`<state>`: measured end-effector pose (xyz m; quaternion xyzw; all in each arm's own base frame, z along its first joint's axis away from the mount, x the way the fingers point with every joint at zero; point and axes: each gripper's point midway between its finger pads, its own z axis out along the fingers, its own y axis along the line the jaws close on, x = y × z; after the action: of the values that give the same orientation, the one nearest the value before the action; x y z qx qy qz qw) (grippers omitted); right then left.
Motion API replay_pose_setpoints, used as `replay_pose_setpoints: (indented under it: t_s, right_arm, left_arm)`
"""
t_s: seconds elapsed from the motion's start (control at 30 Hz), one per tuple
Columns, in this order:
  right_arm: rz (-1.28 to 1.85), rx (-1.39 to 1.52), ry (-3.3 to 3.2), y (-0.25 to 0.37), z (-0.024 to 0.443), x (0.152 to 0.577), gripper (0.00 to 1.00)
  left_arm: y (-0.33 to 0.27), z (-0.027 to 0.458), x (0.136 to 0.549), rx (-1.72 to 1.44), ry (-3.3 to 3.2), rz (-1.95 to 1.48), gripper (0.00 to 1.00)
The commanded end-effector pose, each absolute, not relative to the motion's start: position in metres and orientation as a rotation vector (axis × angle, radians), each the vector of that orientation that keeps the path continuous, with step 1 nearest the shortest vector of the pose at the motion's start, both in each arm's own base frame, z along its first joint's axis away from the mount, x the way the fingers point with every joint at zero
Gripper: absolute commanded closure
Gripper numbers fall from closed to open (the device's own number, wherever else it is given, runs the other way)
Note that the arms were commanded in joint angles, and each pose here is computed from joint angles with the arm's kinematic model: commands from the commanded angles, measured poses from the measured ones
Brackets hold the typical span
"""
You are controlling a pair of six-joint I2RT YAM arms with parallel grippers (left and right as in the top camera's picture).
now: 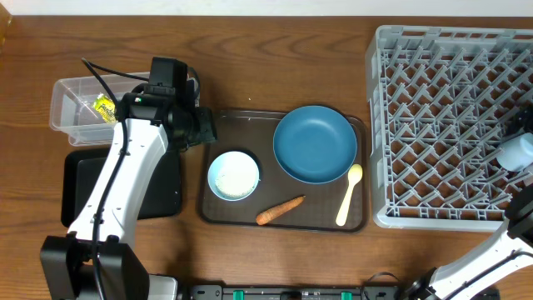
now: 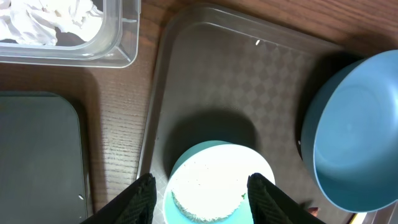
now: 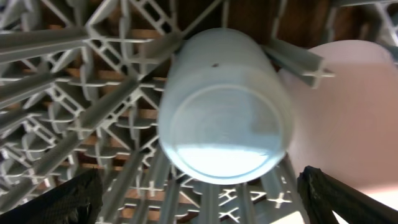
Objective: Sort waste into correct bins and load items into the dishwasher rack
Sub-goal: 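Reach the right gripper to the blue plate rim and grasp it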
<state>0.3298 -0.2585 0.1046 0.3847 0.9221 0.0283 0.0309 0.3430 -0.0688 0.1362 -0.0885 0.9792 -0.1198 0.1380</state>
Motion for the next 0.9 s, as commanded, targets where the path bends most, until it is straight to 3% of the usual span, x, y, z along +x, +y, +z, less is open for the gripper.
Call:
replay_pose_setpoints:
  t_s: [0.0, 0.17, 0.47, 0.67, 0.87]
  right_arm:
    - [0.161, 1.102, 2.796, -0.242, 0.123, 0.345, 0.01]
    - [0.257, 0.839, 2.697, -0.207, 0.173, 0.374, 0.01]
    - [0.48, 0.082, 2.617, -0.048, 0.246, 0.411, 0.01]
    - [0.421, -0.318, 2.675, 0.052, 0.229, 0.418, 0.01]
    - [0.203, -0.455, 2.8, 0.109, 0.177, 0.424, 0.01]
  left_arm:
    - [-0.066, 0.138, 0.345, -0.238, 2.827, -0.33, 0.5]
    - [-0.066, 0.138, 0.344, -0.238, 2.827, -0.33, 0.5]
    - [-0.066, 0.138, 0.344, -0.238, 2.83, -0.329, 0.5]
    - [-0.066, 0.137, 0.341, -0.24, 2.841, -0.327, 0.5]
    - [-0.066, 0.137, 0.341, -0.241, 2.841, -0.327, 0.5]
